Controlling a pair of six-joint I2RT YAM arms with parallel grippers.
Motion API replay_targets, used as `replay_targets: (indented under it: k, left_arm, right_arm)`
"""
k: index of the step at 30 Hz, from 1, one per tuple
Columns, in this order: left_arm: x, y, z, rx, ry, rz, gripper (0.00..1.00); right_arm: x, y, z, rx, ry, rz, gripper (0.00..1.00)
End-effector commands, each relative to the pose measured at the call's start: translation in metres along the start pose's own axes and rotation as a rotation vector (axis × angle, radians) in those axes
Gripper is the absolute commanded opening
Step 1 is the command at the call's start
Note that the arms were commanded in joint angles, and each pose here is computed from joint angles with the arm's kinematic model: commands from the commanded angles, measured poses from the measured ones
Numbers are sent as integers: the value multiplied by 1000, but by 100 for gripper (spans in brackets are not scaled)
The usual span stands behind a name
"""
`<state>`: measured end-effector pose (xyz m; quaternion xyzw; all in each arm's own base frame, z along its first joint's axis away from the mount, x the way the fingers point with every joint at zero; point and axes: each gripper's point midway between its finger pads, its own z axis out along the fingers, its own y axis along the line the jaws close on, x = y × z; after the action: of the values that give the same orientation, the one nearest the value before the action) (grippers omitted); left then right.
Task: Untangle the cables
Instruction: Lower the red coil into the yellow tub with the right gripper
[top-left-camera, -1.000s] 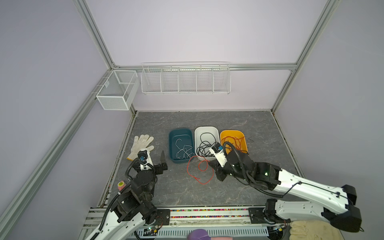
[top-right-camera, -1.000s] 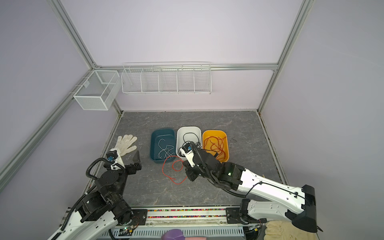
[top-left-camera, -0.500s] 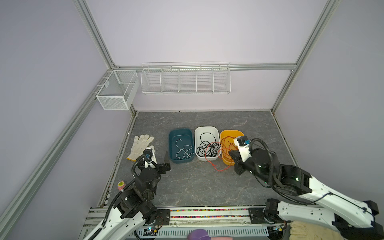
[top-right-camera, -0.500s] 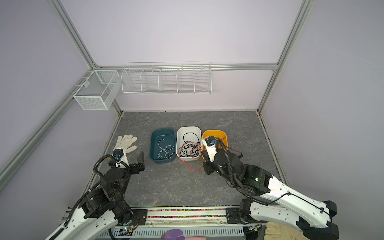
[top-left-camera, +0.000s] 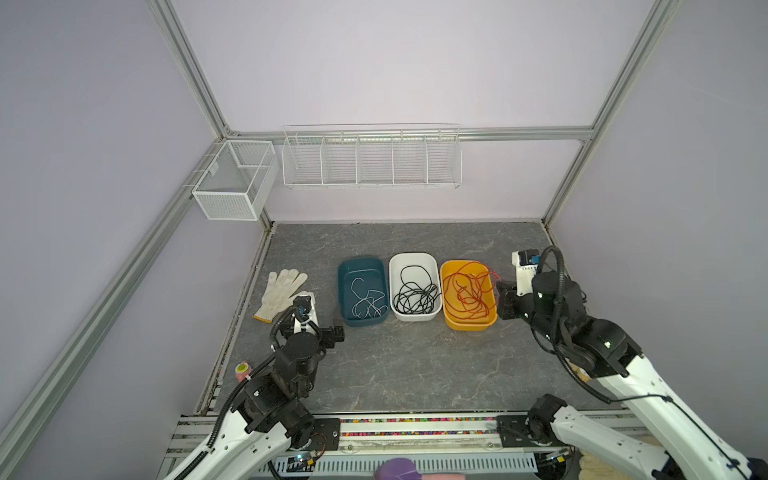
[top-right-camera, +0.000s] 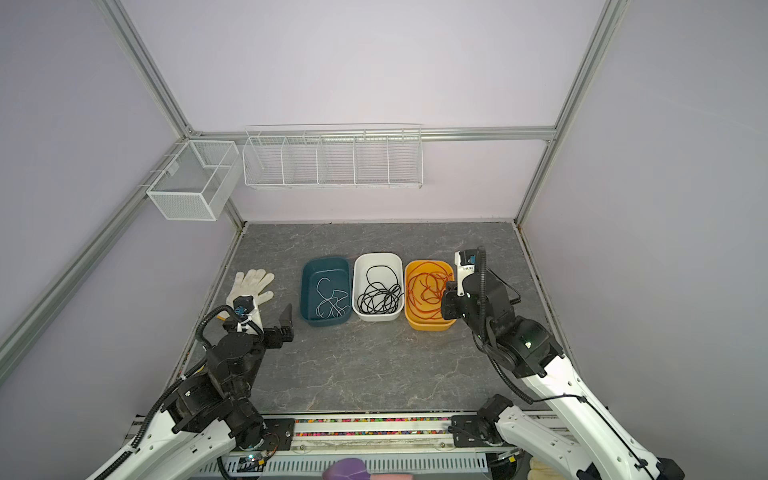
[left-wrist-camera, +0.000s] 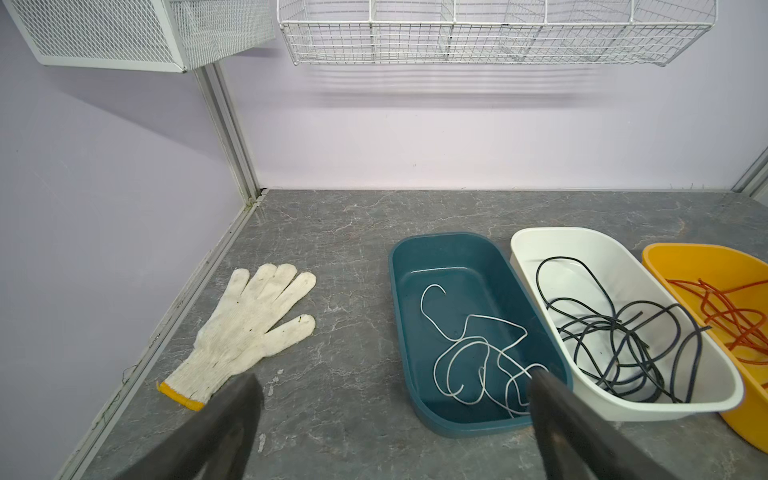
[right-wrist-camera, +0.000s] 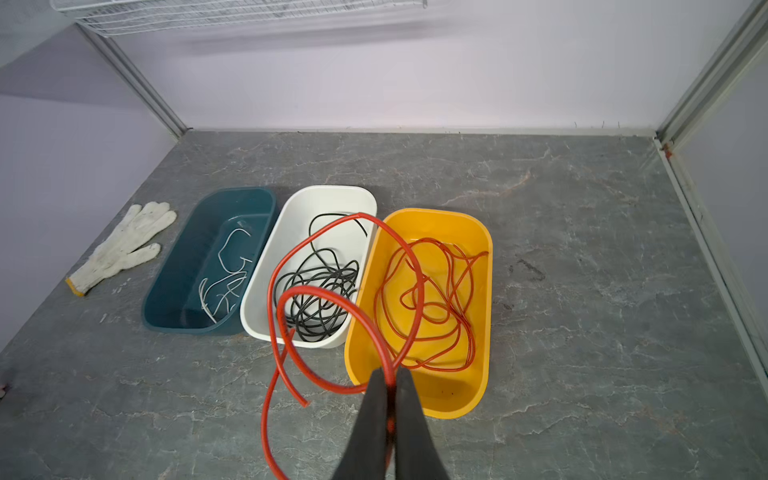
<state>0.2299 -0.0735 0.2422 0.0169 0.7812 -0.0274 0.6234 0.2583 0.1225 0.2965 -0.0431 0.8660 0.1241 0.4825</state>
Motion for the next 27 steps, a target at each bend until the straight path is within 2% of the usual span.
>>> replay_targets:
  k: [1,10,27]
  left_arm:
    - [1,0,0,1,6,-3,99]
    - [3,0,1,0,12,4,99]
    - [3,-5,1,29,10,3,99]
  right_arm:
    - [5,1,17,-57,53,89,6]
    - [21,-33,74,10,144,269,6]
    - [67,-72,153,113,231,387,6]
